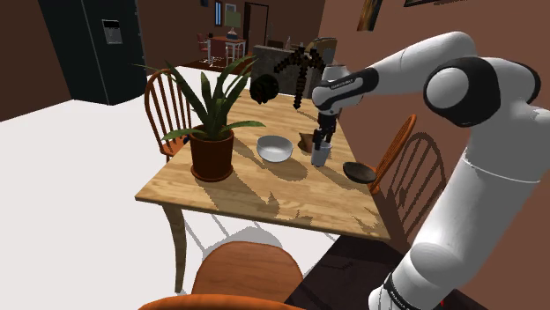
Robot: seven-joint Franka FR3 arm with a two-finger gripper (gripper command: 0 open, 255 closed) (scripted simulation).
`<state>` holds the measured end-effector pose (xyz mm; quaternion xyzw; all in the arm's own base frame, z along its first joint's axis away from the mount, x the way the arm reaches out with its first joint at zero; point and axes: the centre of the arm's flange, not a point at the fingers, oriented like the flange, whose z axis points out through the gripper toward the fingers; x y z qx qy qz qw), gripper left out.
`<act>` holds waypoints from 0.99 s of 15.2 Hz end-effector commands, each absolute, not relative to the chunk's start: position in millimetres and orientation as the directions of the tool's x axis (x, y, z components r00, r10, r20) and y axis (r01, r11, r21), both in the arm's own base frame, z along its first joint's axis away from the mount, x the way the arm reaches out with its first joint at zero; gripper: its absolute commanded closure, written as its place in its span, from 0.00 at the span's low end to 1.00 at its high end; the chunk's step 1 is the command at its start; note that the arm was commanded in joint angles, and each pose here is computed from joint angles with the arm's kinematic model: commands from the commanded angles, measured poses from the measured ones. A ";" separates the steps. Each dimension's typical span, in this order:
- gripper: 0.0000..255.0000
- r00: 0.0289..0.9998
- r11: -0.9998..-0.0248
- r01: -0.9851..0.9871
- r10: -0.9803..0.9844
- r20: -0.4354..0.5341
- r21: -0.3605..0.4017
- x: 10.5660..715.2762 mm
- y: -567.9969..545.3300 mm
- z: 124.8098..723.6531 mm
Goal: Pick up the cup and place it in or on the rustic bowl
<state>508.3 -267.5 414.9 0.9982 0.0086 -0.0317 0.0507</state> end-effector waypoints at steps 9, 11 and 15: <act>0.00 0.998 -0.994 0.009 0.002 -0.063 0.111 568.6 -349.6 363.1; 0.00 0.998 -0.994 0.009 0.002 -0.063 0.111 568.0 -350.8 352.7; 0.00 0.998 -0.994 0.009 0.002 -0.063 0.111 566.5 -353.5 328.7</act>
